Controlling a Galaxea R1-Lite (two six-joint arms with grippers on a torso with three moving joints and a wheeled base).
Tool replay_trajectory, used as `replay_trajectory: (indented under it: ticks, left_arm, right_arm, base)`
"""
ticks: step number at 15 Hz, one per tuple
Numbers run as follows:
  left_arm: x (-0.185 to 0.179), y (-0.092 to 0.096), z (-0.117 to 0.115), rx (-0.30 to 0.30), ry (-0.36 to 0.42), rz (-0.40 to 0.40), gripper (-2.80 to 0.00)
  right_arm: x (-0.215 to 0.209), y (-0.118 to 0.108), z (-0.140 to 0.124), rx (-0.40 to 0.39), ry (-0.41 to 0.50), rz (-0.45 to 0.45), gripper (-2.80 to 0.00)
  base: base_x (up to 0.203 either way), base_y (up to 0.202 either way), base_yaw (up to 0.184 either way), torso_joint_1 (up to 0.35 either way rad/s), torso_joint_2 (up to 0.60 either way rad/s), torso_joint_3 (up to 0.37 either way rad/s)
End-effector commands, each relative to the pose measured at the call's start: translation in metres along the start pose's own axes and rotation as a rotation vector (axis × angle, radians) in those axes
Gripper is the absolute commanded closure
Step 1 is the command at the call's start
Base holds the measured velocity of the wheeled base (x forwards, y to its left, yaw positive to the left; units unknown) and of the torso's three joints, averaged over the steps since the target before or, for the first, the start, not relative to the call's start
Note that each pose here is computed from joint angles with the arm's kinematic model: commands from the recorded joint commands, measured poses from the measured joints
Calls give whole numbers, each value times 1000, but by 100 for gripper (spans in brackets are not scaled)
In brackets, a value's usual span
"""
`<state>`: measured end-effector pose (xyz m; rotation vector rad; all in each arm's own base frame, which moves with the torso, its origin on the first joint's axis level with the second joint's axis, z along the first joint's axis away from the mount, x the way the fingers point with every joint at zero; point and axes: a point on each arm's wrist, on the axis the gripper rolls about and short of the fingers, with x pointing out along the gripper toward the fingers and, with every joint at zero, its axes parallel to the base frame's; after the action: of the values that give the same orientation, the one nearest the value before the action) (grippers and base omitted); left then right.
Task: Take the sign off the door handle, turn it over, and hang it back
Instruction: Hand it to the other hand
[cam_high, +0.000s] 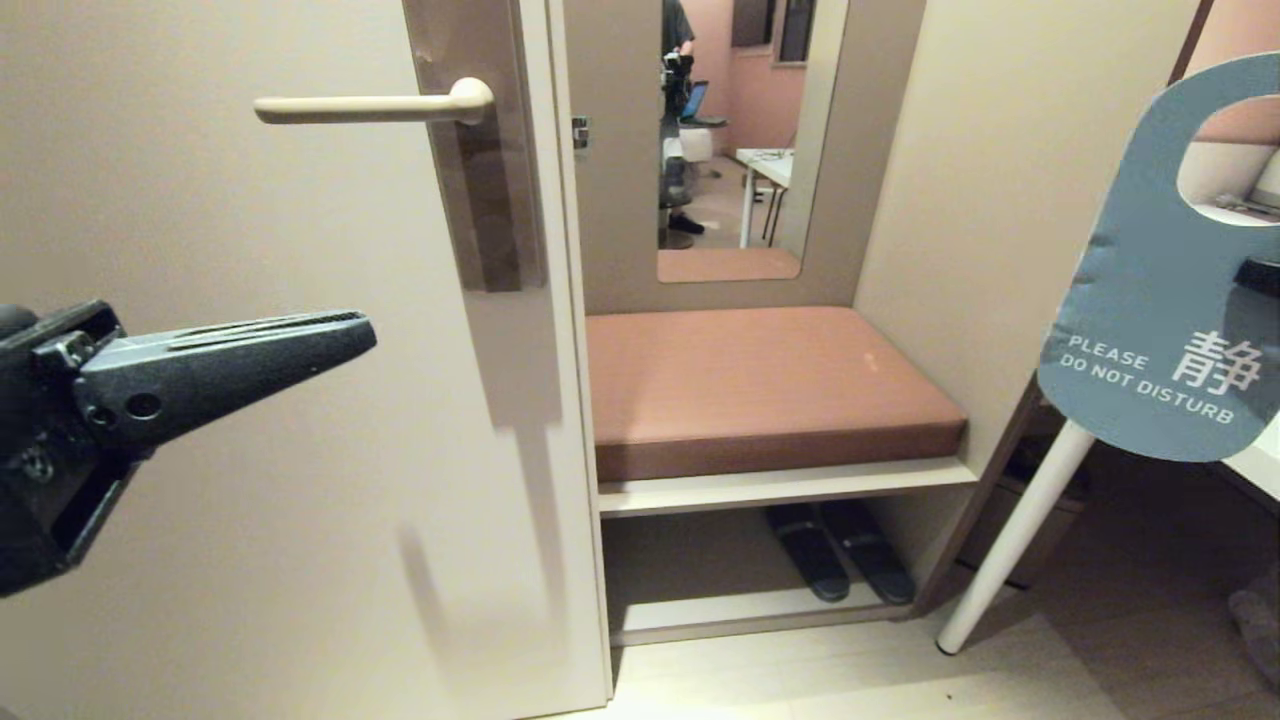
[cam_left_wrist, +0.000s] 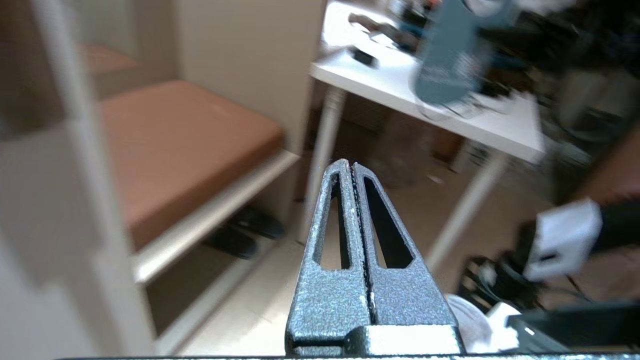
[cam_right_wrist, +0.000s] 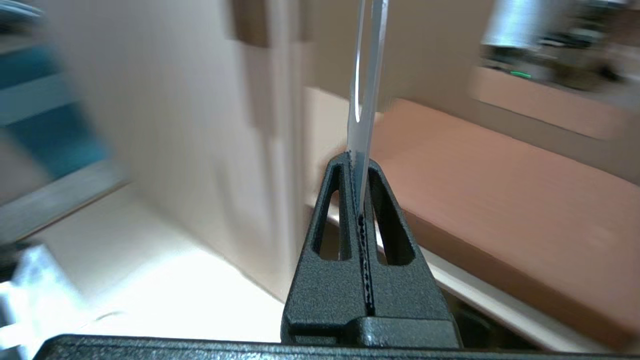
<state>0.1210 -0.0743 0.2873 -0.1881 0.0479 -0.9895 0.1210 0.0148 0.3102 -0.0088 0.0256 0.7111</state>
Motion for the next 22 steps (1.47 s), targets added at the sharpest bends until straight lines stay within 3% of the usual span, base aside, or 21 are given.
replay_trajectory:
  ticks: [1, 7, 13, 17, 22]
  left_arm:
    - [14, 4, -7, -24, 49, -38, 0]
    - [48, 17, -2, -37, 106, -180, 0]
    - [86, 25, -13, -38, 120, -302, 0]
    - [101, 22, -22, -46, 138, -344, 0]
    - [108, 19, -23, -47, 141, -367, 0]
  right_arm:
    - [22, -15, 3, 27, 29, 84, 0]
    - [69, -17, 15, 36, 47, 249, 0]
    - [102, -14, 32, 25, 28, 341, 0]
    - [106, -7, 34, 19, 23, 388, 0]
    - [107, -2, 32, 27, 28, 523, 0]
  base:
    - [0, 0, 0, 0, 0, 0]
    - [0, 0, 0, 0, 0, 0]
    - [0, 0, 0, 0, 0, 0]
    - [0, 0, 0, 0, 0, 0]
    - [0, 0, 0, 0, 0, 0]
